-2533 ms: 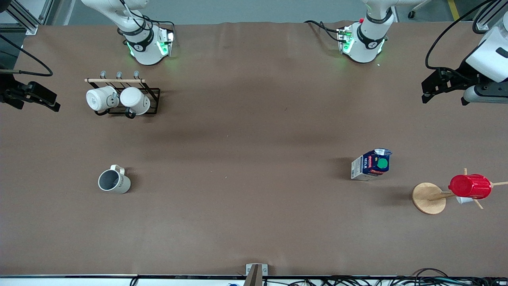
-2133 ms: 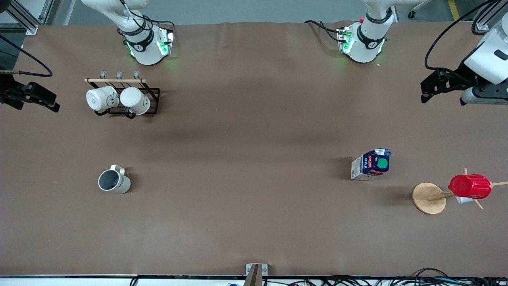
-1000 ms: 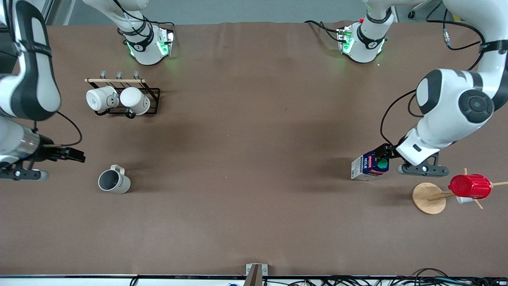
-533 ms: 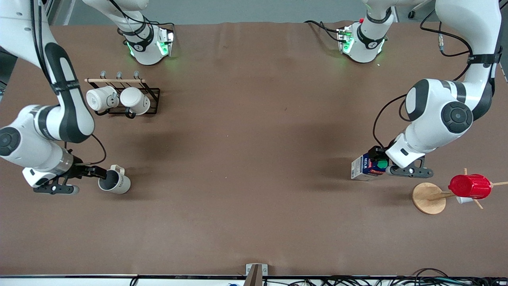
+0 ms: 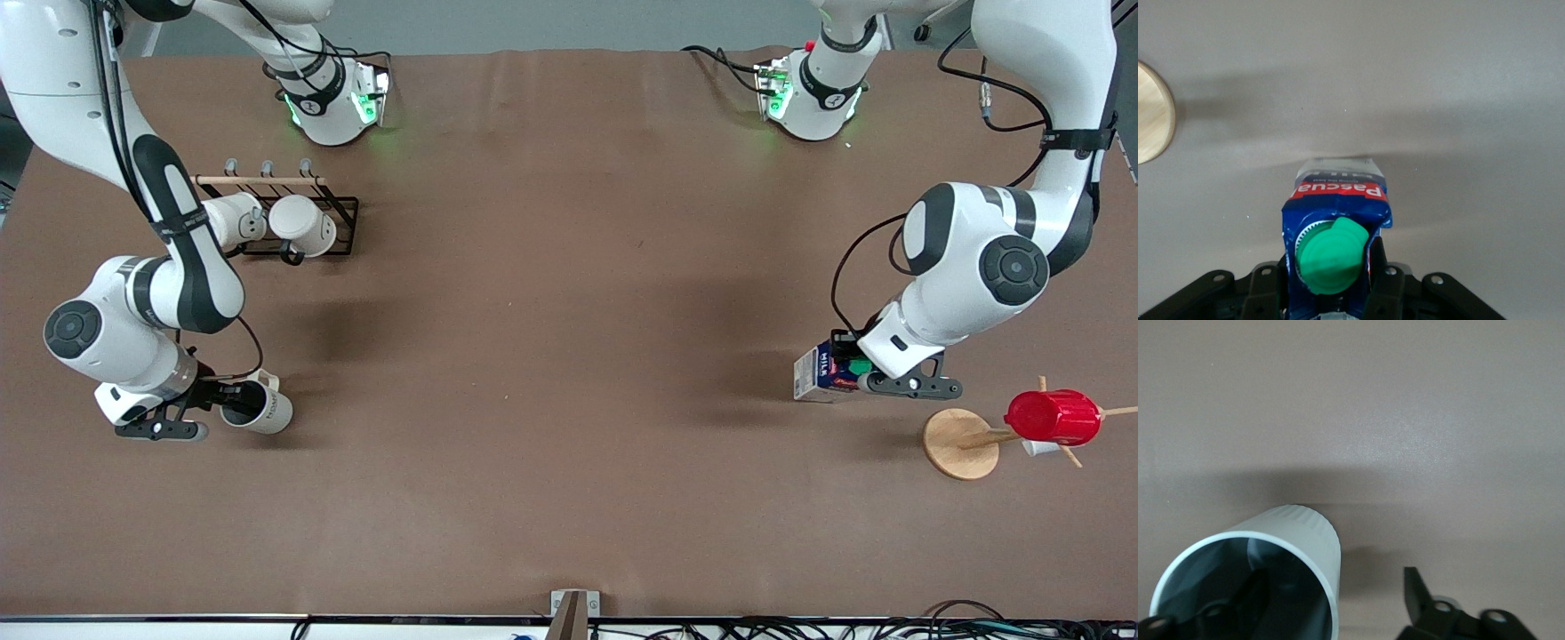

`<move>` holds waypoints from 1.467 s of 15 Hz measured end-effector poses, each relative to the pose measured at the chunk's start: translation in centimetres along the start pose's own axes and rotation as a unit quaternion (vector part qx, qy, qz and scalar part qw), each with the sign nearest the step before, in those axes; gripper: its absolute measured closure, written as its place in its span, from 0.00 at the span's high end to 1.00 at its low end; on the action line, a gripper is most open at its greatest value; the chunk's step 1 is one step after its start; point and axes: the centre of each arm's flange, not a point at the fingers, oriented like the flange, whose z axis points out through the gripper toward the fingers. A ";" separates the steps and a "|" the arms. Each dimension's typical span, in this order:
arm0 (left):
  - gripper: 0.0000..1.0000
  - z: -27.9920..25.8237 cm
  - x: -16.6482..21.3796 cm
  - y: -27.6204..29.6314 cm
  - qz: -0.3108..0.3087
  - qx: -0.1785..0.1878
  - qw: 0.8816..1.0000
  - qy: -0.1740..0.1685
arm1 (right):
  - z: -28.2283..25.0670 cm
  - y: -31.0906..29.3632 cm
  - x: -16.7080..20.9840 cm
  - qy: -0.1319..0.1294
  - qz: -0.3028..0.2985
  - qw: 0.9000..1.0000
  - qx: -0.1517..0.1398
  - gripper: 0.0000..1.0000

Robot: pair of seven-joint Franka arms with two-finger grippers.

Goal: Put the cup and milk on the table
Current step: 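Carry the mug and carton toward the table middle with both grippers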

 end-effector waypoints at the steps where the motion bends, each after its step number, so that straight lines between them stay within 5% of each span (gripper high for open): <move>1: 0.42 -0.4 0.2 0.1 0.000 0.000 1.000 0.003 | 0.0 0.0 0.0 0.000 0.000 1.000 0.000 0.72; 7: 0.41 -4.4 1.2 2.4 -0.017 -0.003 1.000 -0.008 | -0.2 -0.2 0.1 0.000 -0.002 1.000 0.000 0.08; 8: 0.41 -5.0 1.3 3.4 -0.020 -0.005 1.000 -0.008 | -0.7 -0.6 0.3 -0.001 -0.005 1.000 0.001 0.04; 14: 0.40 -7.4 1.4 8.5 -0.046 -0.016 0.999 -0.001 | -13.6 -8.3 1.6 -0.056 -0.033 0.998 0.017 0.04; 18: 0.40 -8.2 0.8 12.5 -0.072 -0.027 0.997 0.003 | -18.6 -24.9 -1.3 -0.062 0.024 0.997 0.049 0.04; 22: 0.40 -8.6 0.0 16.8 -0.085 -0.031 0.996 0.005 | -19.5 -38.1 -7.1 -0.053 0.111 0.992 0.020 0.04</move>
